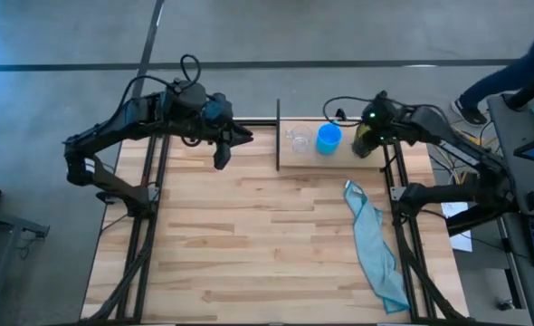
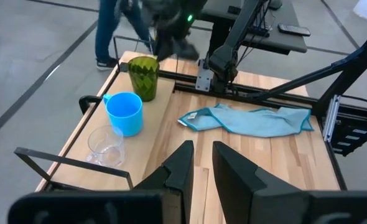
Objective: Stack small to large cups/mugs on shelf
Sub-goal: Return to Home Position
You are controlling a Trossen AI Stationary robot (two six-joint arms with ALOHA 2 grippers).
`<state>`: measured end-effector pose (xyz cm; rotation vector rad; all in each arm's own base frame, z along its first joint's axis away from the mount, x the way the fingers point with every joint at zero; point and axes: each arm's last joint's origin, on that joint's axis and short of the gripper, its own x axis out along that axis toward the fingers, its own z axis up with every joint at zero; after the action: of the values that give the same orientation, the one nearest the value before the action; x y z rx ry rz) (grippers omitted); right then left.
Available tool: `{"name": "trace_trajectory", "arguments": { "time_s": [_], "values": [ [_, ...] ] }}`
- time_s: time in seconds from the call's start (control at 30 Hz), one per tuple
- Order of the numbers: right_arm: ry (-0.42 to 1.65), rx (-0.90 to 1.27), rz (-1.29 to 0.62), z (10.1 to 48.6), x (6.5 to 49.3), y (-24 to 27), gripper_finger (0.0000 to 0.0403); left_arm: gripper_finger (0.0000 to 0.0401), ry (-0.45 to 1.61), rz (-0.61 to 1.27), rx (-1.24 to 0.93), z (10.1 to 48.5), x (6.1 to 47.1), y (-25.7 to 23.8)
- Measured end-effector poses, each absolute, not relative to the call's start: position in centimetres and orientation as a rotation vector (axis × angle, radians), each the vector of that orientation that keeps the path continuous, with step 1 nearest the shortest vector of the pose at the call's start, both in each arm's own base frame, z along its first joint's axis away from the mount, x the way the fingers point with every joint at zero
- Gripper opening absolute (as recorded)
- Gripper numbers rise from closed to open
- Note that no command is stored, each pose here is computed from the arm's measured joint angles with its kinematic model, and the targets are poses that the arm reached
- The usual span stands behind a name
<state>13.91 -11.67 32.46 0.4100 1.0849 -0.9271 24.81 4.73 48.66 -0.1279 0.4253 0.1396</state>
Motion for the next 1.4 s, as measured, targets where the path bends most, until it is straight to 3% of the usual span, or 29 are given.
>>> {"name": "trace_trajectory", "arguments": {
  "time_s": [0.13, 0.33, 0.53, 0.7, 0.93, 1.2, 1.4],
  "values": [
    [0.927, 0.383, -0.85, 36.3, 13.2, -9.9, 0.0089, 0.0045, 0.403, 0.139, -0.126, 49.2, 23.8, 4.5],
    [0.685, 0.507, -0.6, 40.2, 10.6, -6.2, 0.0082, 0.0045, 0.379, 0.139, -0.127, 49.9, 22.3, 4.2],
    [0.537, 0.546, -0.545, 40.9, 7.0, -3.4, 0.0075, 0.0045, 0.408, 0.165, -0.3, 49.9, 20.4, 3.7],
    [0.316, 0.401, -0.322, 41.0, 4.9, -1.7, 0.0075, 0.0045, 0.367, 0.101, -0.179, 50.2, 19.2, 2.0],
    [-0.054, 0.227, -0.222, 38.9, 2.4, -0.5, 0.0078, 0.0045, 0.164, 0.232, -0.124, 49.5, 17.7, 0.6],
    [-0.132, 0.225, -0.198, 33.5, 3.8, -1.0, 0.0074, 0.0045, -0.007, 0.213, -0.138, 44.3, 18.0, -0.1],
    [-0.195, 0.153, -0.19, 32.6, 3.9, -1.0, 0.0076, 0.0045, -0.074, 0.302, -0.134, 42.6, 16.4, 0.3]
  ]
}}
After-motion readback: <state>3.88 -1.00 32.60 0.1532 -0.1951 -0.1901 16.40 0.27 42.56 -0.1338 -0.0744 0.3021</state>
